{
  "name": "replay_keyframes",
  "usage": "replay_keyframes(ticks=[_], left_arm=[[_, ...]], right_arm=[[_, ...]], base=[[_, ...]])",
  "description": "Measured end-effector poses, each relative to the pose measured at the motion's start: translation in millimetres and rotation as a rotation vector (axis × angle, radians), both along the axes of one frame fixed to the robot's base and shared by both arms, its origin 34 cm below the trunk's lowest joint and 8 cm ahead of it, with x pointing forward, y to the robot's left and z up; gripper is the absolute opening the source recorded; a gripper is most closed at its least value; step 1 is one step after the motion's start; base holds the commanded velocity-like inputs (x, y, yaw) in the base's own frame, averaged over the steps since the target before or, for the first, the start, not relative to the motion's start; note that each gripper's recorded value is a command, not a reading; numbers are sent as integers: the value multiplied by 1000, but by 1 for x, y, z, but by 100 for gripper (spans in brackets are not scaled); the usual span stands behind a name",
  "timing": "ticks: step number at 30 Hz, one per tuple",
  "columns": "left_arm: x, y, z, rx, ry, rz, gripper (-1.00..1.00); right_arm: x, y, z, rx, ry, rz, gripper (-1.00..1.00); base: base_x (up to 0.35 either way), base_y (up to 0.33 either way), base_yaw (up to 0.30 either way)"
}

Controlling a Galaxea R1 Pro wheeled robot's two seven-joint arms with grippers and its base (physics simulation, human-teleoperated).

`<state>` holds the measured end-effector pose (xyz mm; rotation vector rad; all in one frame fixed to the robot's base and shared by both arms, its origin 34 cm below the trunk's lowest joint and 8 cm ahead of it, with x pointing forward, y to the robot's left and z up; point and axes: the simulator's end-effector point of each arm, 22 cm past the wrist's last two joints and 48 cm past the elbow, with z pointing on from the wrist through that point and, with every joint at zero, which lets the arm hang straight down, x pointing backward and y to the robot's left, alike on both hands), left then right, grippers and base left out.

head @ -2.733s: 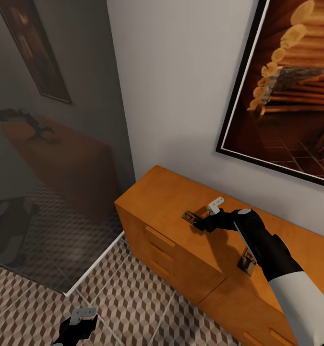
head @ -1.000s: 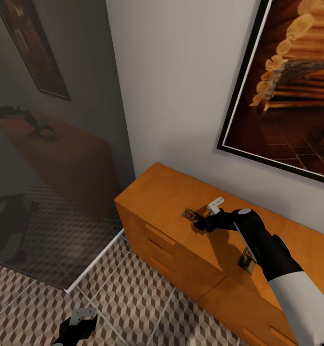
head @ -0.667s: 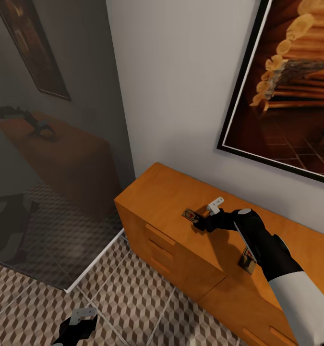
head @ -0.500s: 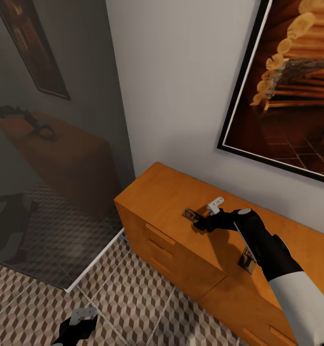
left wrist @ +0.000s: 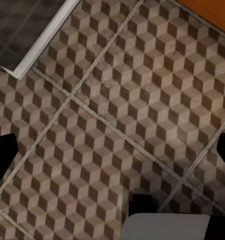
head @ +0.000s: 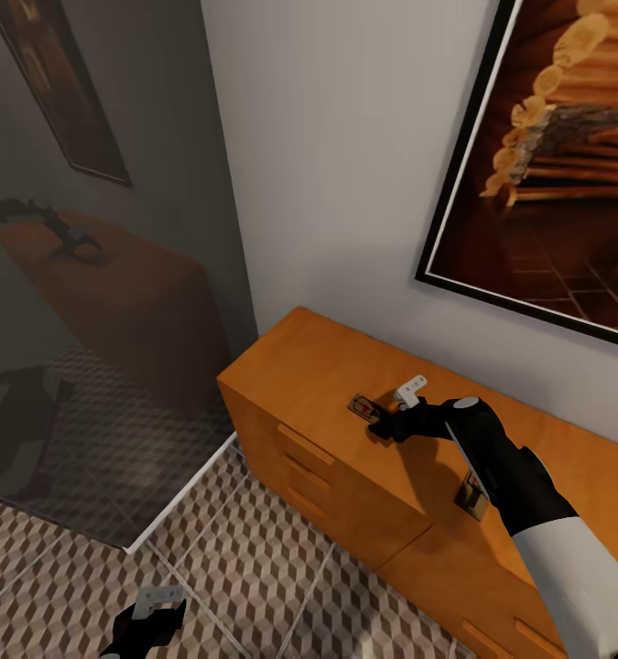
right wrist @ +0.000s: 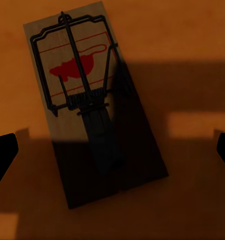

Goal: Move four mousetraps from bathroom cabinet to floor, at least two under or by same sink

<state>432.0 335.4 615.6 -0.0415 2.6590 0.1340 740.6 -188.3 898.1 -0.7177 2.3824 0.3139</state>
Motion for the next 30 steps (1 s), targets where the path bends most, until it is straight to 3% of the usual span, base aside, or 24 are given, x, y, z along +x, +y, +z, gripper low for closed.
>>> replay_keyframes(ticks=[30], left_arm=[[0, 0, 0, 0, 1, 0, 100]], right_arm=[[0, 0, 0, 0, 1, -1, 100]], base=[[0, 0, 0]])
